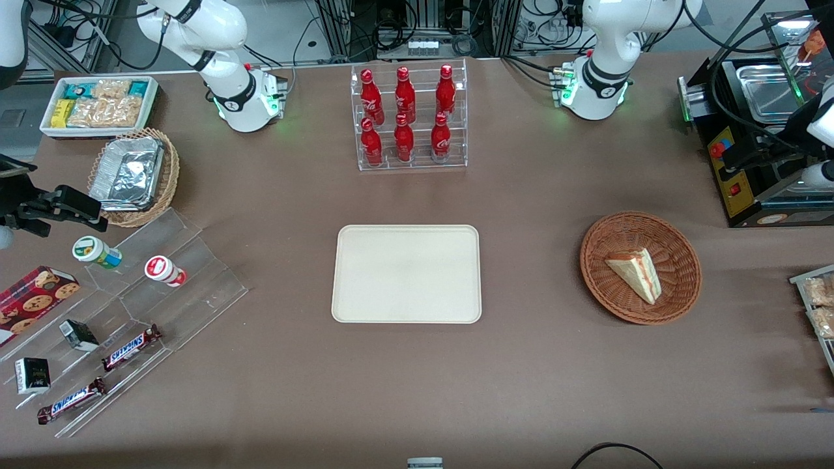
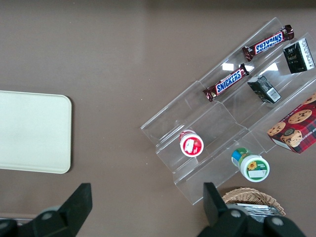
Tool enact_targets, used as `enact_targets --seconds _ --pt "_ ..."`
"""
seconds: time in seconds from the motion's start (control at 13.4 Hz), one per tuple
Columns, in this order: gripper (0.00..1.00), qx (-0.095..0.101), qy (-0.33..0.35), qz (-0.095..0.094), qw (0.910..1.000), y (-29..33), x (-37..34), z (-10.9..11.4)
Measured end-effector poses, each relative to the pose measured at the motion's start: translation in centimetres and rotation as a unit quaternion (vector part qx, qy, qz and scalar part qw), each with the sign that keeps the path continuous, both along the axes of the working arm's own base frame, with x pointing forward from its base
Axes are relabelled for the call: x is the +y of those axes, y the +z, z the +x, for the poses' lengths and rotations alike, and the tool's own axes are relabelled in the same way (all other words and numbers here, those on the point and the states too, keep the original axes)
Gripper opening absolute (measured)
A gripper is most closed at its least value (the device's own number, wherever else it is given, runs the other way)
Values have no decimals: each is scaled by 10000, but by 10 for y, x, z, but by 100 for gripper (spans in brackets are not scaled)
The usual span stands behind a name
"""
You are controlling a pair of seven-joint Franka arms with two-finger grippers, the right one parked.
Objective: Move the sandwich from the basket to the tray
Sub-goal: 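Move the left gripper over the wicker basket holding the sandwich, then lower the open left gripper onto the wrapped sandwich in the basket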
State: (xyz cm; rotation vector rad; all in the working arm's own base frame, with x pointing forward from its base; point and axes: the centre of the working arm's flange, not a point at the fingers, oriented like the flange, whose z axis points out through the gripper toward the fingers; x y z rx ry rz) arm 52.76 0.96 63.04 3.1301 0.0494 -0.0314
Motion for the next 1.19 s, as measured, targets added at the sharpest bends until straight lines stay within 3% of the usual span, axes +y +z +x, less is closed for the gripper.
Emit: enact_targets --seconds 0.3,0.6,0.89,1.19 --pt "100 52 8 6 10000 -6 0 5" --pt "100 353 71 38 9993 -44 2 26" --pt "100 487 684 336 9959 -120 7 66" --pt "100 534 984 382 9930 -181 18 72"
